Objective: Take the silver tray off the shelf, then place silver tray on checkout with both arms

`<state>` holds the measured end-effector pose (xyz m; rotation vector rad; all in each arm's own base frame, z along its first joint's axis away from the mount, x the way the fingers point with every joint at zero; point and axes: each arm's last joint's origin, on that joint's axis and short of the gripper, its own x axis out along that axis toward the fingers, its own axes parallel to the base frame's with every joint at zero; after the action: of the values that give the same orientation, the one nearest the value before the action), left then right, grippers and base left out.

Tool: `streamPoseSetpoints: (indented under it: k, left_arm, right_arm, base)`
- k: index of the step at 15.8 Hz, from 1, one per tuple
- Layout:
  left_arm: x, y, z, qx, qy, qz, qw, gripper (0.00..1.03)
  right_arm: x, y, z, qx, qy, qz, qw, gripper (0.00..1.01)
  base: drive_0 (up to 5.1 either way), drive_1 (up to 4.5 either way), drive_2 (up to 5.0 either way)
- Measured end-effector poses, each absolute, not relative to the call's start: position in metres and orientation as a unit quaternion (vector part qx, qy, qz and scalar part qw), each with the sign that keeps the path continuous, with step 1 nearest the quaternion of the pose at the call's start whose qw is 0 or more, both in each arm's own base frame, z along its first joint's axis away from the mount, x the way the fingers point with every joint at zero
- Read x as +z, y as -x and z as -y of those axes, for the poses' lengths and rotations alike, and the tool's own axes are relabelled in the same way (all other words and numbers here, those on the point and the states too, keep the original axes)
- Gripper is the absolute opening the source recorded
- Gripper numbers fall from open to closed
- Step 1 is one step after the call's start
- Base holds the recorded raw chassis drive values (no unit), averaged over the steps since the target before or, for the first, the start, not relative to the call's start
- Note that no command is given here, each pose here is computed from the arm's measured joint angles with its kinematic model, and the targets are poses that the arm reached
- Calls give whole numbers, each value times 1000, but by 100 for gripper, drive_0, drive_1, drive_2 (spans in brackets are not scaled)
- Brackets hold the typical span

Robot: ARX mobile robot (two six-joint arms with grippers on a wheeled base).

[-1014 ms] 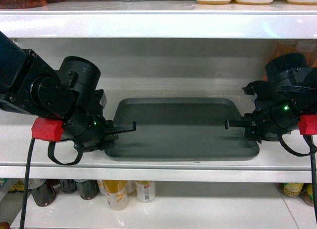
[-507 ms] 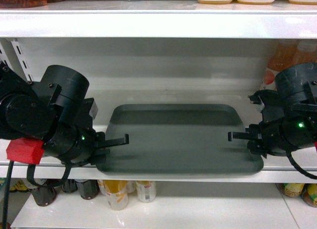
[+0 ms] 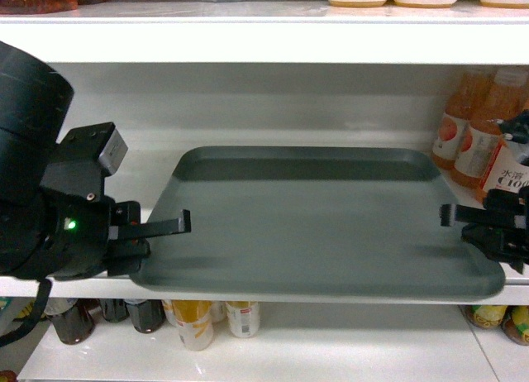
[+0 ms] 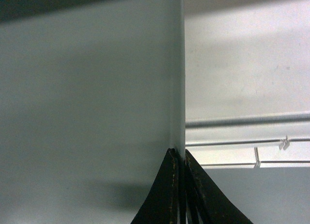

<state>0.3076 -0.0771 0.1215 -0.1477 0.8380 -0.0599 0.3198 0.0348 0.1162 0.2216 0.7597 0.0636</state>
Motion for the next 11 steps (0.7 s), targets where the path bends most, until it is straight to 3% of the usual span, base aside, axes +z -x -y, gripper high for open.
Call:
streamPoseSetpoints:
  k: [2, 4, 11]
  left_arm:
    - [137, -276, 70, -38, 78, -395, 915, 3]
    - [149, -259, 68, -46, 83, -381, 920, 3]
    - [150, -259, 68, -46, 84, -379, 920, 3]
  right_arm:
    - [126, -278, -30, 41, -118, -369, 921, 3]
    - [141, -252, -27, 47, -120, -337, 933, 3]
    - [143, -250, -27, 46, -120, -333, 934, 3]
  base:
    - [0, 0, 0]
    - [0, 0, 0]
    - [0, 0, 0]
